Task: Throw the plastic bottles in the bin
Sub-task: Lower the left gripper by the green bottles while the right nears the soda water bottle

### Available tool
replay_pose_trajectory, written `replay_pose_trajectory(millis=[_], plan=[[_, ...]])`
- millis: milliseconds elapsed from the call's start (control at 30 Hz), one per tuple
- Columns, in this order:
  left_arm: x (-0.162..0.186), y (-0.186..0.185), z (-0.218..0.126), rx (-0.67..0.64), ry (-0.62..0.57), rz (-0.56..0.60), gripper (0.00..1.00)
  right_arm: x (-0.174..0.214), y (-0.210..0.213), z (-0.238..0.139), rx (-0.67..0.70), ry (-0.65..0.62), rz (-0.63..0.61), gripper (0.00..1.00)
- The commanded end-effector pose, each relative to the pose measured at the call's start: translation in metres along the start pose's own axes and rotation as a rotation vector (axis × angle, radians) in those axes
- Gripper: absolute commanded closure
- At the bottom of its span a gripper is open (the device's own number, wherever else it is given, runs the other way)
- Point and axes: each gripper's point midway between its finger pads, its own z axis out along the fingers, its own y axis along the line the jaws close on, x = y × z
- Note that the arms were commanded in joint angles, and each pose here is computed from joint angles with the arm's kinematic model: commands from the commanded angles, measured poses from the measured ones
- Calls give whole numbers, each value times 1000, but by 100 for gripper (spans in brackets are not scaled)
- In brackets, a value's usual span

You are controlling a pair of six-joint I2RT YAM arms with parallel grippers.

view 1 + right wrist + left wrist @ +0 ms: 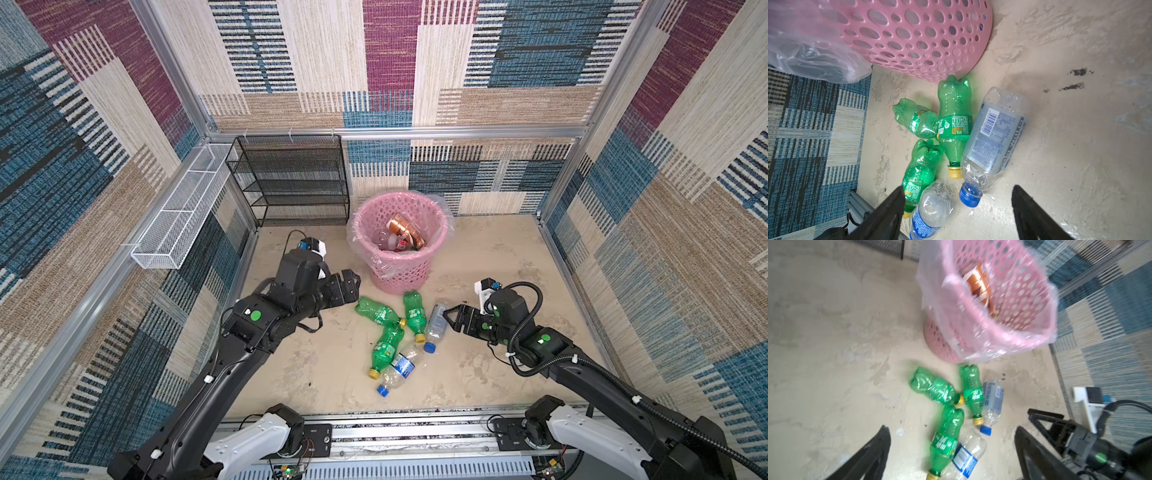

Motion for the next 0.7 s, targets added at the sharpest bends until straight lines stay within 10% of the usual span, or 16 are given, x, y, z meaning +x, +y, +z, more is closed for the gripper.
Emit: replay_pose_trajectory(millis=[0,667], plan=[[26,11,12,22,48,-104,8,1,3,4,-21,7,8,18],[87,33,53,35,192,-174,9,17,-12,19,24,74,45,15]])
